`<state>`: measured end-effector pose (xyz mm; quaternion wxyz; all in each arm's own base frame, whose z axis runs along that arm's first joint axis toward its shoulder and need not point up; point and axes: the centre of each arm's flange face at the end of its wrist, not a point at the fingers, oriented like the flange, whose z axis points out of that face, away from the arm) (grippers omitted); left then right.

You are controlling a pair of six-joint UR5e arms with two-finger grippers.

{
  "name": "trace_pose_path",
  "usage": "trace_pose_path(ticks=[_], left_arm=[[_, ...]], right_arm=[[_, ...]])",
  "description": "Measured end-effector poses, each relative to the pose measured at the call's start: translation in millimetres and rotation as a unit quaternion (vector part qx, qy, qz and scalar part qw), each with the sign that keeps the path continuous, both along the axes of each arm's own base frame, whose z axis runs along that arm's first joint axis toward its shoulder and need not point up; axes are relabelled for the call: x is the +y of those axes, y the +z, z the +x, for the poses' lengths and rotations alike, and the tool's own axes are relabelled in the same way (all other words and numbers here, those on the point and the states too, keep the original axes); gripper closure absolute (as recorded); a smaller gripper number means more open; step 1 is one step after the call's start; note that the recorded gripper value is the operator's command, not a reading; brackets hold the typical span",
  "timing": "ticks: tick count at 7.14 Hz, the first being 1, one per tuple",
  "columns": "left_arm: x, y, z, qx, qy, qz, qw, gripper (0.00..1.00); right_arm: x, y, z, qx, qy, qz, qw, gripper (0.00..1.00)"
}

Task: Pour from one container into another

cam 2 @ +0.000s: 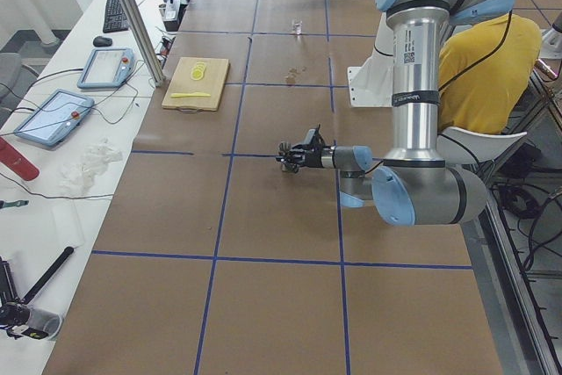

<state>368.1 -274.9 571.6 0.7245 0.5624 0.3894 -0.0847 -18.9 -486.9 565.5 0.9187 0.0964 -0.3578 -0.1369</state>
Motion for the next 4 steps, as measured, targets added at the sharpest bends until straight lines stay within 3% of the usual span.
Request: trace_pose_path(ticks=[4], left_arm=[[3,-18,-19,0.029,0.029,0.012,0.9991,1.0]], right_arm=[[-3,-6,0,-0.001,0.0,0.008,1.0,0.0]])
